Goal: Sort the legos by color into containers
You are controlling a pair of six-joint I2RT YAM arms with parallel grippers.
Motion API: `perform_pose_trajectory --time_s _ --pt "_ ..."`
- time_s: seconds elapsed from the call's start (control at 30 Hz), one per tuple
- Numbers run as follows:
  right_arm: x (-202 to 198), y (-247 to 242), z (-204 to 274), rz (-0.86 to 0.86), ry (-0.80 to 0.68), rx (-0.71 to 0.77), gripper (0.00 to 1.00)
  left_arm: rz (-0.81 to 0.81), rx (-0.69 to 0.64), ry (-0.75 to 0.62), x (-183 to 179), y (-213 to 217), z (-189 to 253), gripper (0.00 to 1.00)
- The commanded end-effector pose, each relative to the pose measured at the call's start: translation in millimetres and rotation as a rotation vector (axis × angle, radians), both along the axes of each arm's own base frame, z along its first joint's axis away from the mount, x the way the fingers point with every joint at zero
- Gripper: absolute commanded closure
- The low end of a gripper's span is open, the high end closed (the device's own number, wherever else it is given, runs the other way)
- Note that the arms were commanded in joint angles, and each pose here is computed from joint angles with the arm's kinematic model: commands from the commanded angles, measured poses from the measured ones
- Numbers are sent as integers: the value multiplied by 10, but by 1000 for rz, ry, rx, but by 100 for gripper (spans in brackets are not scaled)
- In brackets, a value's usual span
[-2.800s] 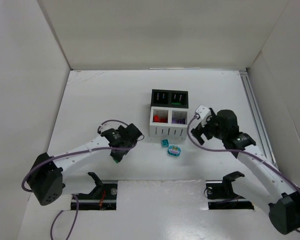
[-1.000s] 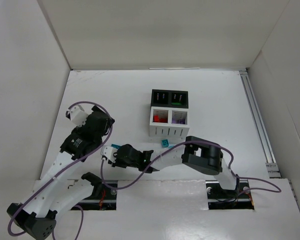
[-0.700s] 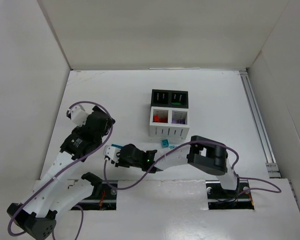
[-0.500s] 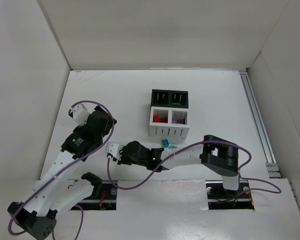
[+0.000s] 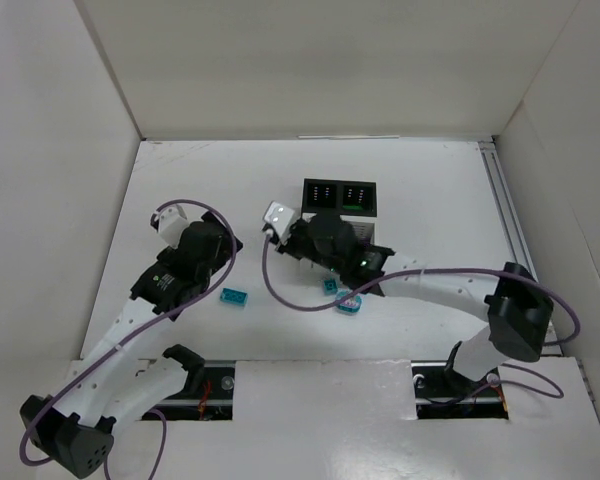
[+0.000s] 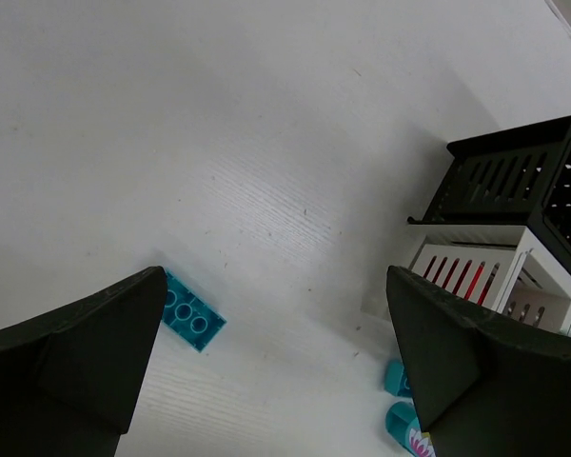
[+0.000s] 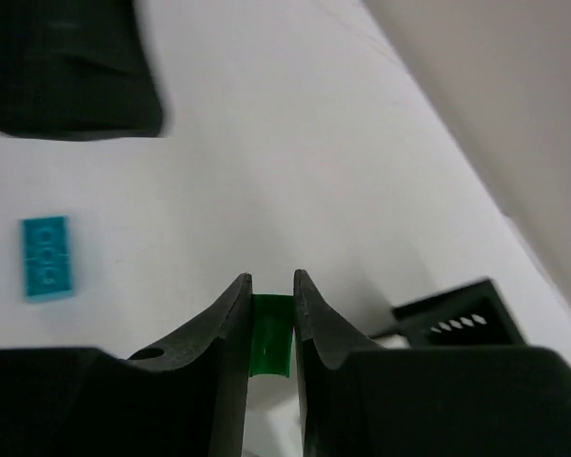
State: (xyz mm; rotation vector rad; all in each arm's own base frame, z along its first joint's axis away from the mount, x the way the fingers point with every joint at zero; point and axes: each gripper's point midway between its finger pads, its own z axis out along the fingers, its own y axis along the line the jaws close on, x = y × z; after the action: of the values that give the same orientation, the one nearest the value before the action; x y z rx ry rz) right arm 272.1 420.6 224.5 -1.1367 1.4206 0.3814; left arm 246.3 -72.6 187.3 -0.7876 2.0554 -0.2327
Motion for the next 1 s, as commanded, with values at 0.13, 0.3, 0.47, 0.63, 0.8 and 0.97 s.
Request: perform_pose_trajectory --time_s 0.13,0.3,0.47,0.63,0.8,0.97 --pt "844 -1086 343 -203 -46 1 88 -26 6 3 67 -43 -78 1" --pt "1268 -1600 259 -309 -31 -42 88 -56 11 39 85 -110 -165 1" --pt "1536 -1886 70 -338 23 -60 82 -65 11 124 1 -135 -417 1" --pt "1535 -1865 -73 -304 55 -68 72 -61 -37 236 -179 -190 -759 1" --pt "1510 -1914 -134 -326 68 -73 24 -50 -89 324 -352 -234 -1082 1" --pt "1432 -2029 -58 -351 62 -62 0 0 -133 357 -404 -232 -1322 1"
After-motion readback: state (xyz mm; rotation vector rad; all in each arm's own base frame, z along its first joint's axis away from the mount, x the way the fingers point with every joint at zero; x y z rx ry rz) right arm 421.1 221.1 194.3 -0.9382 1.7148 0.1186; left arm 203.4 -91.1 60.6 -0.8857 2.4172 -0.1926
